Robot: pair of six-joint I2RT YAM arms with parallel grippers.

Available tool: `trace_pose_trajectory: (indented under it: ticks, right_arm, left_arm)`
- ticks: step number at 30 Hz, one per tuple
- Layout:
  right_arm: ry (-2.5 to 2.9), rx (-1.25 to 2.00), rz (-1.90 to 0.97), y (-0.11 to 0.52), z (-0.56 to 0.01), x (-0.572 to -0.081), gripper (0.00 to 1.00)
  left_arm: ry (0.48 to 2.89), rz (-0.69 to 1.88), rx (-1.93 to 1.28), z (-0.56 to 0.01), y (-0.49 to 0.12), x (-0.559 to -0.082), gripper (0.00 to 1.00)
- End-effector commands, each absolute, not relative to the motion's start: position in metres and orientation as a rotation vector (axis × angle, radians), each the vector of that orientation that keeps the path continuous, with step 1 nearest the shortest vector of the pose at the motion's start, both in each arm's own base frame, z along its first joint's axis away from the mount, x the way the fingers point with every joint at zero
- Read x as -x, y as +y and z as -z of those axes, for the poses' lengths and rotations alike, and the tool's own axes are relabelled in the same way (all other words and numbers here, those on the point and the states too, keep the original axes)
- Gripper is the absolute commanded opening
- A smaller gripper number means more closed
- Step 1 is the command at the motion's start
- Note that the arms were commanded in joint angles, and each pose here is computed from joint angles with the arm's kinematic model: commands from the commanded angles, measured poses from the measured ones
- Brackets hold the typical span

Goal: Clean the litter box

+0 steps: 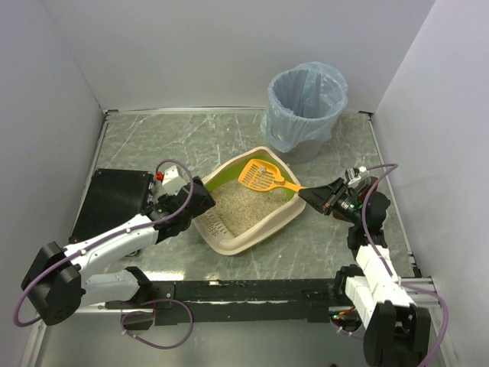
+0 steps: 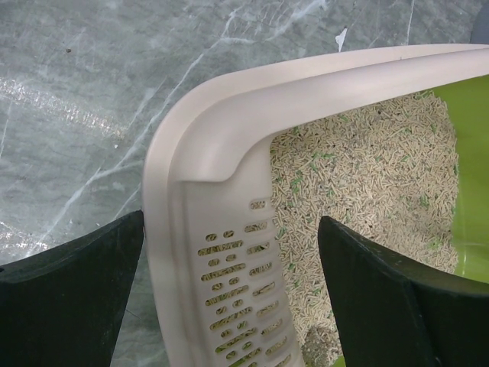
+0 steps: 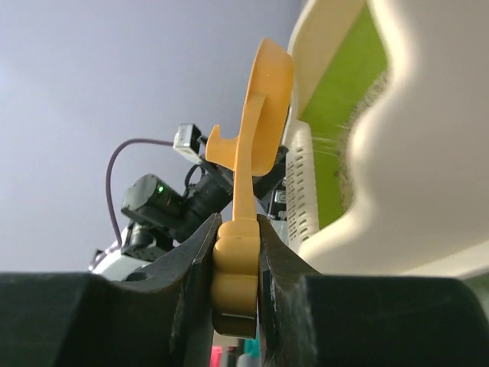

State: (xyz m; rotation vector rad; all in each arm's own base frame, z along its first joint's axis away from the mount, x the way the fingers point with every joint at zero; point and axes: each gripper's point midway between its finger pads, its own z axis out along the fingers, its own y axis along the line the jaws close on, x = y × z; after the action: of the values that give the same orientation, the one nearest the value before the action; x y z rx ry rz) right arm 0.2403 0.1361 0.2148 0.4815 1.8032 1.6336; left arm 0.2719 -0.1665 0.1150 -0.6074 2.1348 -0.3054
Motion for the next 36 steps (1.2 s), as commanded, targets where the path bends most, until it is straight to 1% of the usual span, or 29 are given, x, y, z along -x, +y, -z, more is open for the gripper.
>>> trace_pose_trajectory:
  ticks: [1,5,6,8,10,11,12,13,14,15,16,17,19,21,23,25,26,28,29,30,31,32,34,35,36]
  right_arm:
    - [1.747,-0.311,-1.489,0.132,-0.246,-0.238,0.00]
    - [1.733,-0.264,-1.522,0.133,-0.252,-0.230,0.00]
    - [1.766,-0.294,-1.515,0.132,-0.244,-0.229,0.00]
    - [1.750,-0.324,-1.427,0.125,-0.243,-0.238,0.00]
    - [1.688,-0.261,-1.472,0.128,-0.259,-0.237,0.00]
    - [1.714,-0.250,-1.554,0.134,-0.260,-0.231,0.00]
    - [1.721,-0.227,-1.561,0.135,-0.260,-0.228,0.00]
    - [1.782,-0.287,-1.566,0.134,-0.251,-0.228,0.00]
    - [1.761,-0.292,-1.453,0.127,-0.248,-0.238,0.00]
    - [1.756,-0.304,-1.440,0.130,-0.245,-0.241,0.00]
    - [1.677,-0.251,-1.436,0.132,-0.261,-0.244,0.00]
    - [1.656,-0.268,-1.498,0.136,-0.267,-0.247,0.00]
    - [1.657,-0.199,-1.561,0.146,-0.275,-0.241,0.00]
    - [1.730,-0.202,-1.505,0.142,-0.263,-0.239,0.00]
    - [1.782,-0.222,-1.367,0.132,-0.246,-0.242,0.00]
    - [1.729,-0.181,-1.415,0.137,-0.256,-0.239,0.00]
    - [1.725,-0.212,-1.499,0.140,-0.261,-0.238,0.00]
    - [1.753,-0.175,-1.525,0.142,-0.262,-0.232,0.00]
    - [1.762,-0.149,-1.436,0.138,-0.256,-0.233,0.00]
    - [1.787,-0.200,-1.394,0.135,-0.252,-0.237,0.00]
    - [1.756,-0.202,-1.368,0.133,-0.256,-0.241,0.00]
    - [1.746,-0.227,-1.424,0.135,-0.261,-0.242,0.00]
    - [1.690,-0.158,-1.475,0.139,-0.284,-0.242,0.00]
    - [1.703,-0.169,-1.498,0.140,-0.286,-0.244,0.00]
    - [1.678,-0.140,-1.479,0.139,-0.300,-0.247,0.00]
  left_arm:
    - [2.079,0.426,0.621,-0.135,-0.183,-0.280,0.97]
    - [2.088,0.434,0.617,-0.133,-0.186,-0.281,0.97]
    - [2.091,0.432,0.616,-0.132,-0.186,-0.281,0.97]
    - [2.101,0.421,0.617,-0.128,-0.186,-0.281,0.97]
    - [2.106,0.425,0.615,-0.127,-0.188,-0.281,0.97]
    - [2.110,0.424,0.607,-0.128,-0.190,-0.282,0.97]
    - [2.121,0.410,0.605,-0.126,-0.189,-0.281,0.97]
    - [2.121,0.397,0.609,-0.125,-0.187,-0.282,0.97]
    - [2.123,0.389,0.613,-0.123,-0.187,-0.282,0.97]
    - [2.121,0.386,0.620,-0.122,-0.186,-0.282,0.97]
    - [2.114,0.394,0.629,-0.122,-0.186,-0.282,0.97]
    - [2.117,0.399,0.625,-0.122,-0.187,-0.282,0.97]
    - [2.129,0.405,0.619,-0.121,-0.189,-0.282,0.97]
    - [2.133,0.392,0.628,-0.120,-0.188,-0.281,0.97]
    - [2.126,0.378,0.645,-0.117,-0.184,-0.281,0.97]
    - [2.128,0.394,0.632,-0.117,-0.185,-0.281,0.97]
    - [2.120,0.417,0.627,-0.120,-0.189,-0.284,0.97]
    - [2.141,0.438,0.596,-0.120,-0.195,-0.284,0.97]
    - [2.144,0.434,0.595,-0.121,-0.196,-0.286,0.97]
    - [2.146,0.410,0.601,-0.119,-0.193,-0.285,0.97]
    - [2.141,0.406,0.605,-0.118,-0.192,-0.286,0.97]
    - [2.138,0.400,0.610,-0.117,-0.190,-0.288,0.97]
    - [2.149,0.418,0.589,-0.119,-0.194,-0.289,0.97]
    - [2.147,0.418,0.586,-0.122,-0.195,-0.291,0.97]
    - [2.151,0.408,0.583,-0.122,-0.195,-0.291,0.97]
